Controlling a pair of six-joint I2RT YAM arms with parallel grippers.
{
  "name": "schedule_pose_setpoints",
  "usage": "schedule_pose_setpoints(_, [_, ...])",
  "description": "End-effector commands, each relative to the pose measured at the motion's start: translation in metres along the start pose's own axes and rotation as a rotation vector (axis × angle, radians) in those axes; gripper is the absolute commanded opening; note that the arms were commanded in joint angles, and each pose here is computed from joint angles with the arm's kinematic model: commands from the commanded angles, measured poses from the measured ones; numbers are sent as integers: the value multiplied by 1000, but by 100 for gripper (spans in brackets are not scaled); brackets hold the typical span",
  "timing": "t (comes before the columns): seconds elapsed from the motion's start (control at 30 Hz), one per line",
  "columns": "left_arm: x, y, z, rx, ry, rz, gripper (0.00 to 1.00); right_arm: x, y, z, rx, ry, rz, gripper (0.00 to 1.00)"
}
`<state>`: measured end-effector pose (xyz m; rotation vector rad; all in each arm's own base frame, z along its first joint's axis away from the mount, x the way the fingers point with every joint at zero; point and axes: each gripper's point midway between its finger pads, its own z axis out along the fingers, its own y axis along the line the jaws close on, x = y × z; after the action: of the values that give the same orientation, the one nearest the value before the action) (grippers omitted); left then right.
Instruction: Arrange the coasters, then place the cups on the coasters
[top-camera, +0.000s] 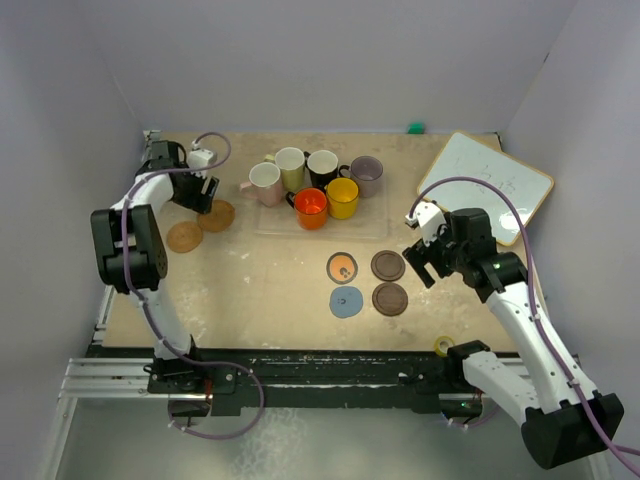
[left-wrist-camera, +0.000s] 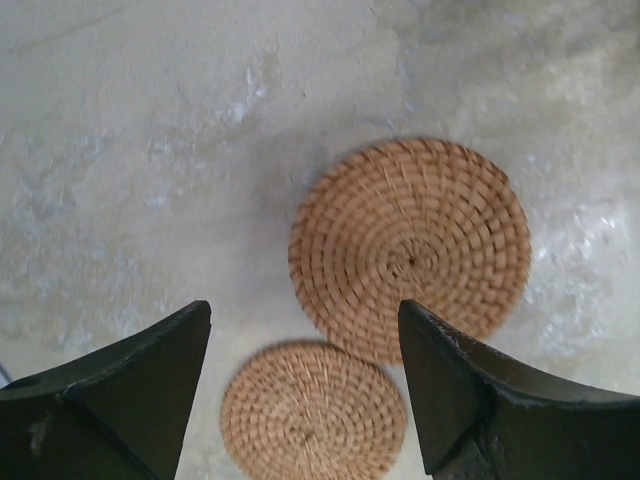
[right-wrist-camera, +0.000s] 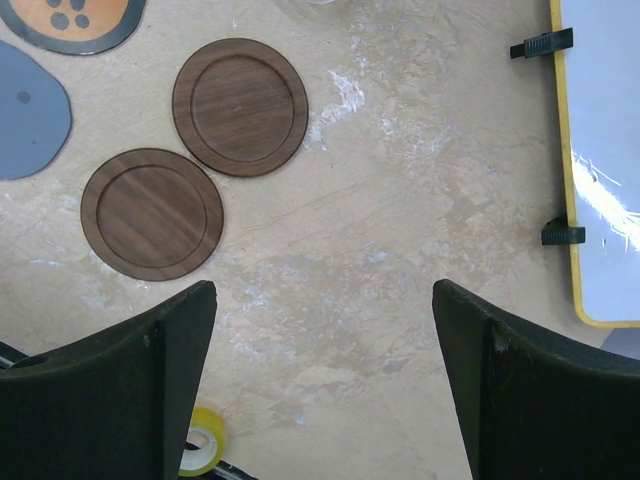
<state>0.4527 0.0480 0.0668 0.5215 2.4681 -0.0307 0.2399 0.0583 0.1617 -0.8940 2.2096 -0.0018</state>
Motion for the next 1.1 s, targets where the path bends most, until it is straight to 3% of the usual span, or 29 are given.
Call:
schedule_pose_setpoints(0.0, [-25,12,14,10,-30,-14,72,-9,-6,-5,26,-25,-12,91])
schedule_pose_setpoints(0.5, [-4,-15,48,158,56,-26,55,-4,-6,2,27,7,-21,91])
schedule_pose_setpoints(0.83, [28,-47,39,221,140,-24,43,-3,-5,3,25,13,-25,91])
schedule_pose_setpoints(1.07, [57,-74,21,293,181,-35,41,-3,-5,4,27,17,-28,91])
